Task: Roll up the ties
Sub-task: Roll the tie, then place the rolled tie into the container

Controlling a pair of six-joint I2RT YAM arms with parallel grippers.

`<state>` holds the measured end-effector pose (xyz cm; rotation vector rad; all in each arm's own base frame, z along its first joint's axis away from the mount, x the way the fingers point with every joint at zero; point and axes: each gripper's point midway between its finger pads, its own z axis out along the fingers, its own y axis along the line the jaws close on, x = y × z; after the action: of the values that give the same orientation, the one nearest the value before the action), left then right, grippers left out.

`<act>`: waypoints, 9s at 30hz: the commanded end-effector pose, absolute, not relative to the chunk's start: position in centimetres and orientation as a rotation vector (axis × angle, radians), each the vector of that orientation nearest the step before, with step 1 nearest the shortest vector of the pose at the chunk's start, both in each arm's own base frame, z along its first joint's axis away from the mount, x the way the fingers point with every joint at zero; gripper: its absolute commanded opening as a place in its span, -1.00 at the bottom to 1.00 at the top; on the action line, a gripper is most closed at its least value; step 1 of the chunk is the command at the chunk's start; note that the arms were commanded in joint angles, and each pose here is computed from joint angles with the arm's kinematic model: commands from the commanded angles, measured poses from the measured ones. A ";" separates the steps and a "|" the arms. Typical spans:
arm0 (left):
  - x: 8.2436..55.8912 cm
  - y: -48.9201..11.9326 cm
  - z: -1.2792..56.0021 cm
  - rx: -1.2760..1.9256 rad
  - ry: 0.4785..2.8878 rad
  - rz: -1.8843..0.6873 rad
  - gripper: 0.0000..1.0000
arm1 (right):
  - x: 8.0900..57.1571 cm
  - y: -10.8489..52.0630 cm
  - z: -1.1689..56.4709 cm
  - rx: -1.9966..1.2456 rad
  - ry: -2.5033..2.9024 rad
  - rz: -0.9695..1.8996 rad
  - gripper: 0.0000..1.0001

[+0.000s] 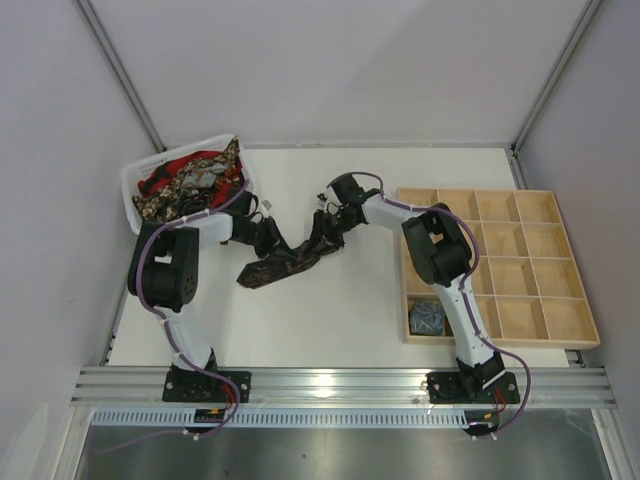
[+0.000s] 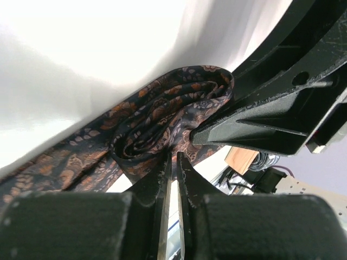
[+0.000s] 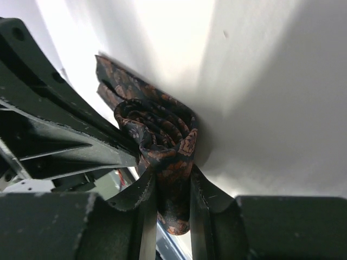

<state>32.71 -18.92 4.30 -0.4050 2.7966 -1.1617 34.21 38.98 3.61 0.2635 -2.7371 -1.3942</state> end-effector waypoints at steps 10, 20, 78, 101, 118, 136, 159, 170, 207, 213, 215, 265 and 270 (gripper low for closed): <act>32.7 -23.4 4.8 -0.284 2.787 -1.201 -0.73 | 34.0 32.6 5.9 0.349 -3.057 -0.876 -1.00; 32.1 -24.6 3.9 -0.256 2.825 -1.189 -0.73 | 34.3 31.7 7.2 0.478 -3.186 -0.590 -1.00; 28.2 -14.3 8.7 -0.518 2.727 -0.873 -0.61 | 28.7 43.7 8.3 0.670 -3.070 -0.851 0.21; 41.5 -17.2 9.4 -0.151 2.733 -0.653 -0.61 | 29.4 34.4 9.7 -0.510 -3.180 -0.709 -0.60; 38.9 -17.4 2.3 0.096 2.997 -0.363 -0.63 | 29.4 39.0 3.4 -1.002 -3.296 -0.490 -0.81; 33.9 -18.6 0.4 0.100 3.129 -0.576 -0.69 | 30.8 41.7 1.6 -1.038 -3.354 -0.541 -0.78; 38.0 -17.4 14.0 -0.038 2.727 -0.735 -0.45 | 29.7 31.0 12.4 0.553 -3.649 -0.489 0.46; 32.7 -21.2 12.7 -0.185 2.642 -1.112 -0.44 | 35.1 33.0 16.2 0.829 -3.131 -1.459 0.99; 29.9 -17.2 6.1 -0.318 2.785 -0.915 -0.52 | 32.3 41.4 6.4 0.809 -2.502 -1.709 0.85; 29.2 -16.8 5.8 -0.326 2.792 -0.917 -0.53 | 31.6 42.0 6.2 0.764 -2.452 -1.718 0.80; 29.1 -16.8 5.7 -0.326 2.791 -0.916 -0.53 | 31.2 42.2 6.0 0.753 -2.447 -1.707 0.79; 29.3 -15.0 15.8 -0.270 2.458 -1.009 -0.19 | 35.3 40.6 10.2 0.064 -2.929 -1.302 -1.00; 28.9 -15.2 18.0 -0.275 2.386 -1.038 -0.17 | 36.4 35.9 13.3 -0.423 -3.045 -1.213 -1.00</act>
<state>28.45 -15.11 15.80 -0.2544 2.4489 -1.0049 34.22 38.33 9.44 -0.0601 -2.9383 -1.2249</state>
